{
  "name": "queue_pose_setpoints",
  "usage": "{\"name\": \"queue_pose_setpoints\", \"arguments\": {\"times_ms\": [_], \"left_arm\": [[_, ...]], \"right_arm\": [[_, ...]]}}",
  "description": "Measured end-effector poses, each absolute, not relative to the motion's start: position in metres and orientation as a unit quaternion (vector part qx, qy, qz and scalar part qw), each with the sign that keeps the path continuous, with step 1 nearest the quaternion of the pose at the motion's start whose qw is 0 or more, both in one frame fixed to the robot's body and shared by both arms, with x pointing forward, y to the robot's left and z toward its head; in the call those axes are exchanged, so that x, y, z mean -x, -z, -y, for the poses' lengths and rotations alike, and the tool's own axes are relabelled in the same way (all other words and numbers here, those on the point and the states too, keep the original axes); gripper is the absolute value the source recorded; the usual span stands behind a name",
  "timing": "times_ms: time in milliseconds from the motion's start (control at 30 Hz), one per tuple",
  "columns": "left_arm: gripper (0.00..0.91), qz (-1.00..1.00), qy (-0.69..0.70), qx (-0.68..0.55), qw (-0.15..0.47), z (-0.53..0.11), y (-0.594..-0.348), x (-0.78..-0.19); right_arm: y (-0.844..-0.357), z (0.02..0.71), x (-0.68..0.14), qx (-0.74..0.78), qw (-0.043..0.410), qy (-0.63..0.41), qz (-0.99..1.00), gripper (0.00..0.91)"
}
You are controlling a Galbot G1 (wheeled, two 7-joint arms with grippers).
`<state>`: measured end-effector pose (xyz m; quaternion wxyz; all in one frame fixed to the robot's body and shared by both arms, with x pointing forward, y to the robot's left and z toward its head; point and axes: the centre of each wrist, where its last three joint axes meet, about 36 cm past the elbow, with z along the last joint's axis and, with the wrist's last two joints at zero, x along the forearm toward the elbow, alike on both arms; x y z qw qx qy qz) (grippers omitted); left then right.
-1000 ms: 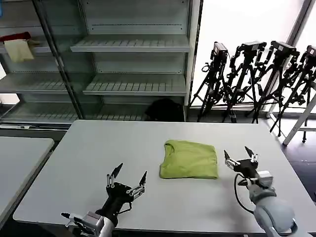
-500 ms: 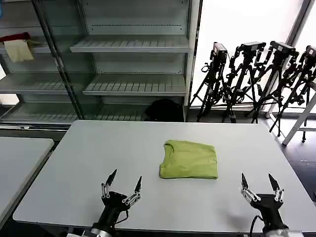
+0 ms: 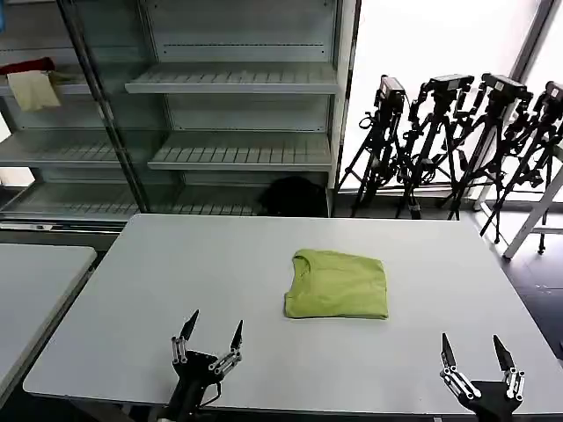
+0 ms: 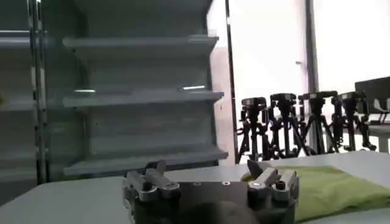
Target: Fold and organize the clothes.
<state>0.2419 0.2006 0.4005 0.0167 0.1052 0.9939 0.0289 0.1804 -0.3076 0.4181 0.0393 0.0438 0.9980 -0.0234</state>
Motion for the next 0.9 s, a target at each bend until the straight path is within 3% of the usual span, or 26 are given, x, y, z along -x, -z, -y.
{"name": "queue_pose_setpoints", "arguments": {"times_ms": [900], "left_arm": [[0.907, -0.995, -0.015, -0.099, 0.007, -0.204, -0.397, -0.239]], "right_arm": [[-0.392, 0.315, -0.168, -0.023, 0.057, 0.012, -0.998, 0.907]]}}
